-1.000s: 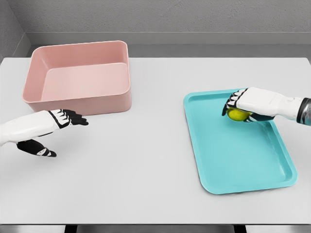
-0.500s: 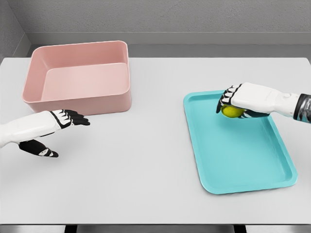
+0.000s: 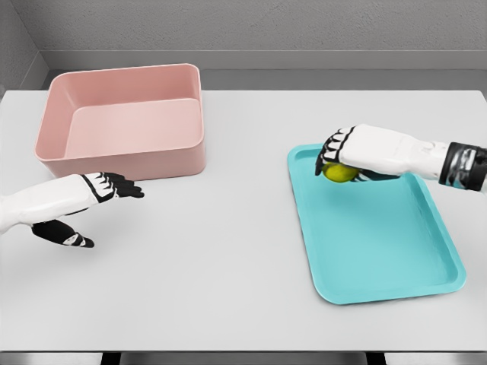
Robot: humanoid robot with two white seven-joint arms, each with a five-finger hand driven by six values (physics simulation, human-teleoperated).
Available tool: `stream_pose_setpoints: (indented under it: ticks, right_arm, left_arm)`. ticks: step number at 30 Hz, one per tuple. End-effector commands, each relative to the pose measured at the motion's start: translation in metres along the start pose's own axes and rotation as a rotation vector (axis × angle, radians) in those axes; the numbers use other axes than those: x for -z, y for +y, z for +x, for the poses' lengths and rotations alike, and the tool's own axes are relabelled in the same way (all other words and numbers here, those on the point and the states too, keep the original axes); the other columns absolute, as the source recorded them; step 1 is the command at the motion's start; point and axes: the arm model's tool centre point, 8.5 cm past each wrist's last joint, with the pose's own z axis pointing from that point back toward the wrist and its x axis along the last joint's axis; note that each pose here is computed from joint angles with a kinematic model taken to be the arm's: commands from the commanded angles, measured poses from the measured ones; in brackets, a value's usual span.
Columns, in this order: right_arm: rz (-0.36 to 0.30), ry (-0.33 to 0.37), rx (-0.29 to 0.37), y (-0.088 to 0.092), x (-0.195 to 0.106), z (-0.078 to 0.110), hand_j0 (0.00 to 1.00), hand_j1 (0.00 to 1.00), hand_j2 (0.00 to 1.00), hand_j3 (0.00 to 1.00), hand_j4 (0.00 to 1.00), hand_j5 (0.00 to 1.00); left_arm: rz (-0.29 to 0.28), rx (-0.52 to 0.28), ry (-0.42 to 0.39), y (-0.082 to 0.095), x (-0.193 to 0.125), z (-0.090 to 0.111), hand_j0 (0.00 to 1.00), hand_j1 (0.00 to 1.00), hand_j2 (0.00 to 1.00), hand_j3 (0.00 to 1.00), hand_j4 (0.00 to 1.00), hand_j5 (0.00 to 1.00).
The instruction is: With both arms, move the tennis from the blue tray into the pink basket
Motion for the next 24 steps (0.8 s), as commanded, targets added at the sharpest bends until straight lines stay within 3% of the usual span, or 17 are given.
stream_pose_setpoints:
  ticks: [1, 24]
  right_arm:
    - [-0.008, -0.013, 0.003, -0.001, 0.004, 0.004, 0.59, 0.59, 0.59, 0.59, 0.59, 0.59]
    - [-0.047, -0.113, -0.015, -0.016, 0.042, 0.025, 0.59, 0.59, 0.59, 0.59, 0.59, 0.59]
  left_arm:
    - [0.005, -0.005, -0.003, 0.001, 0.001, 0.001, 1.0, 1.0, 1.0, 1.0, 1.0, 1.0]
    - [0.008, -0.007, -0.037, -0.001, 0.01, 0.008, 1.0, 1.0, 1.0, 1.0, 1.0, 1.0]
